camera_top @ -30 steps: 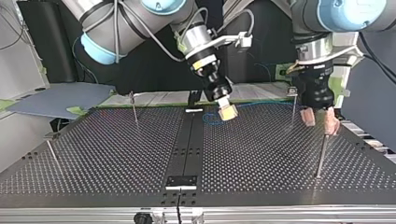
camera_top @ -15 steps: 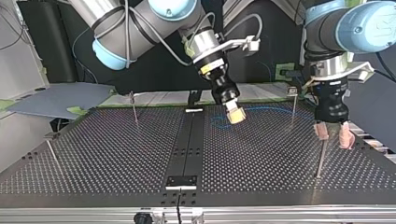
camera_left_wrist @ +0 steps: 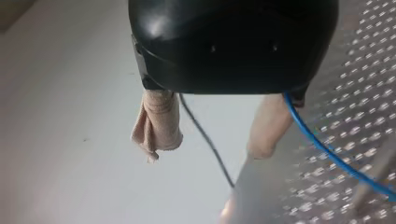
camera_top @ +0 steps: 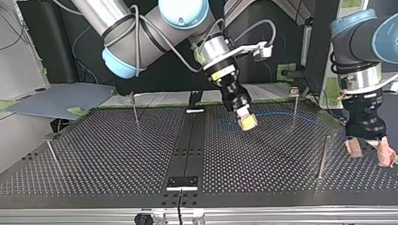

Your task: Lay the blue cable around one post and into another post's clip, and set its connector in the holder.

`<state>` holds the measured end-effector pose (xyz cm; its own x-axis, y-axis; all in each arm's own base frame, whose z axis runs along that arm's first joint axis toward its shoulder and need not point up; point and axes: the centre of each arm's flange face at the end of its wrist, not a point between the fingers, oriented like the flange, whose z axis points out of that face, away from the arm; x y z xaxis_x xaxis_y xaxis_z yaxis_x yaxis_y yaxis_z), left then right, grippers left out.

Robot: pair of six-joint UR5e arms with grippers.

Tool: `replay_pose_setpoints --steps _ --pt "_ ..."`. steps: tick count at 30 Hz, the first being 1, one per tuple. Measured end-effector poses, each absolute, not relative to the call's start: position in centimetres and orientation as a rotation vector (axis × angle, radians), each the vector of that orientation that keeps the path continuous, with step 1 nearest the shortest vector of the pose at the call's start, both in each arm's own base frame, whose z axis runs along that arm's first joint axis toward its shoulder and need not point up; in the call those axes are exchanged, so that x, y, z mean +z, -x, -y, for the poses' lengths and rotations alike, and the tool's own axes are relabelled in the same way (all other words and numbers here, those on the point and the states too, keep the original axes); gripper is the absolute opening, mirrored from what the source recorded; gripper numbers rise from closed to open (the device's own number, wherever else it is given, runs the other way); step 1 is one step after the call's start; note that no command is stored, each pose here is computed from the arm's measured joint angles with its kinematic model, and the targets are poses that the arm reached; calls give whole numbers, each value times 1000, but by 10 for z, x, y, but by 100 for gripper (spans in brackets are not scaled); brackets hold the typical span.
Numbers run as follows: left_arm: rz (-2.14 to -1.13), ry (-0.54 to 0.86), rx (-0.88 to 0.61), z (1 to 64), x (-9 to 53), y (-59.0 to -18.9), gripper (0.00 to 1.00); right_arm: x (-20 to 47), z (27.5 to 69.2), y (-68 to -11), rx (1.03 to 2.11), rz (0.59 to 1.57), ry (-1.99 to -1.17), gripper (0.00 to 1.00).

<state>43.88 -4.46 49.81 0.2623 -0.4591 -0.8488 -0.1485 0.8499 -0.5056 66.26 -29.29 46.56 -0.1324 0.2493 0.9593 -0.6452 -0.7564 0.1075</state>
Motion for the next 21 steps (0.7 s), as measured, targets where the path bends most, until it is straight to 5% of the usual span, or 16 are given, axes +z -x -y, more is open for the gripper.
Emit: replay_pose_setpoints --steps 21 --pt "-1316 565 -258 5 471 -477 100 475 305 -691 1965 445 -1530 0"
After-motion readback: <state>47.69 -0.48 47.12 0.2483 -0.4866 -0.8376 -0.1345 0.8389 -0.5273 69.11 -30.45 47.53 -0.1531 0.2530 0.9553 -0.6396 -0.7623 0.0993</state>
